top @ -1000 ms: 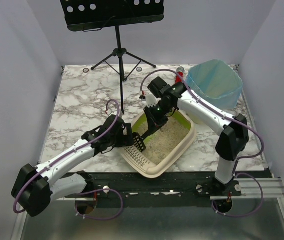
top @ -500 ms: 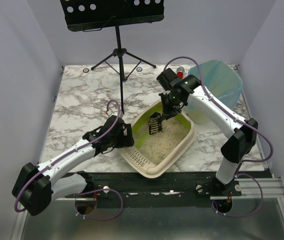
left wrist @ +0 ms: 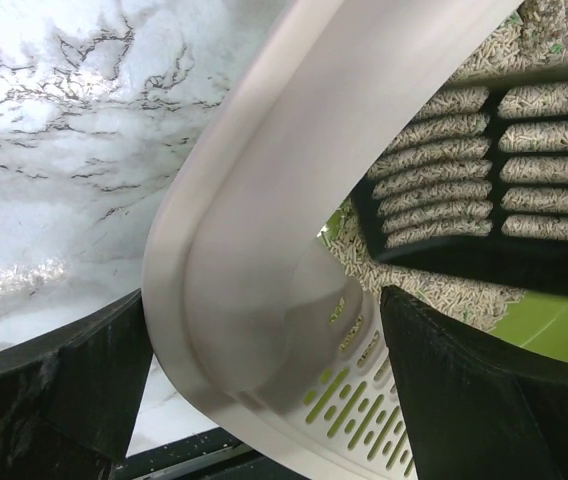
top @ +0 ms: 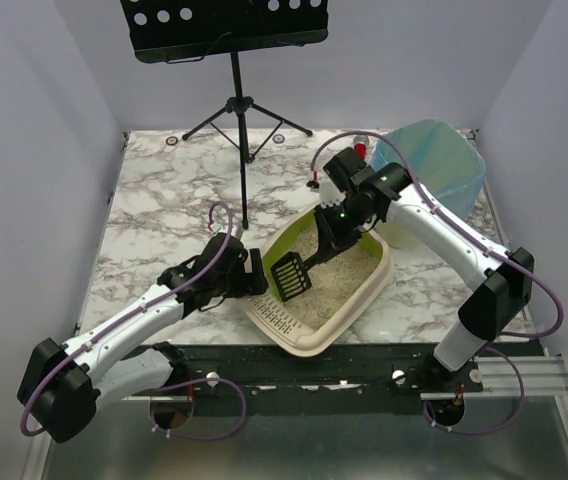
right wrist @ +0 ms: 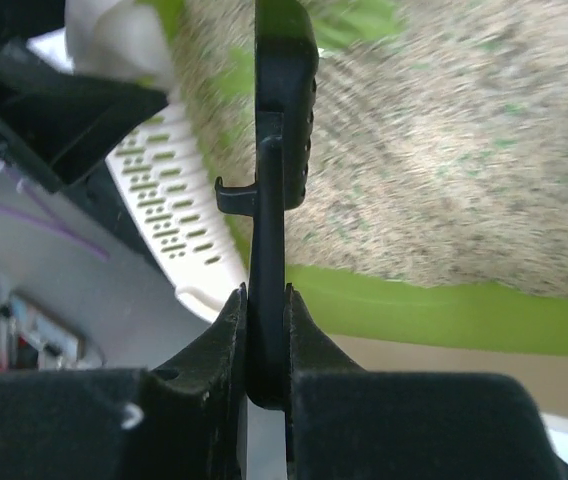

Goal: Clean the litter box

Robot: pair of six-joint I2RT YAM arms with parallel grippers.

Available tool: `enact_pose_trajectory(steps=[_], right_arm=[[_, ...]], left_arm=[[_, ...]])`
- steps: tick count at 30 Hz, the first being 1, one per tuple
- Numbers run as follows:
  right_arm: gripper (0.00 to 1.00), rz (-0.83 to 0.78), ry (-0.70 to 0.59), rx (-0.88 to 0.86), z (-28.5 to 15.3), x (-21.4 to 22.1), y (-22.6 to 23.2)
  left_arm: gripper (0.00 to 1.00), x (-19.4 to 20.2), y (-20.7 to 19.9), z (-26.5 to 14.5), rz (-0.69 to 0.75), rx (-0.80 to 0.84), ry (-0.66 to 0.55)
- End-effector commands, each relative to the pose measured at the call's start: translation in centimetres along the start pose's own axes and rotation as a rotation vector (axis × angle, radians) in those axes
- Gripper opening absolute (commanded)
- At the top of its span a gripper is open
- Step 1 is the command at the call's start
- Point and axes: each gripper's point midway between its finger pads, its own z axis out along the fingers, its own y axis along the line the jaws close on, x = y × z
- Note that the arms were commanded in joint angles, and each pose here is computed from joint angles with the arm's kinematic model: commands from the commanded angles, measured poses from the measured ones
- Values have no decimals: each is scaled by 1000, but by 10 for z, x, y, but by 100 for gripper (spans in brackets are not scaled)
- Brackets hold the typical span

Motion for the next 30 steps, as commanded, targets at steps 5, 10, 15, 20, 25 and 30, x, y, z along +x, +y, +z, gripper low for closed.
enact_pose_trajectory(steps=[5, 10, 15, 20, 25, 30], right_arm=[[1, -86, 255, -315, 19, 50, 48], [1, -41, 300, -139, 26, 77, 13], [1, 6, 249, 318, 2, 72, -55], [1, 28, 125, 601, -43, 39, -84], [1, -6, 13, 664, -53, 6, -89], [1, -110, -107, 285, -58, -12, -24]], left_arm=[[97, -22, -19, -4, 13, 45, -49], [97, -27, -24, 2, 30, 51, -52], [97, -39, -25, -3, 74, 20, -60], [98, -61, -19, -19, 118, -58, -109], [99, -64, -21, -24, 150, -63, -100], [99, -91, -48, -46, 278, 29, -149]])
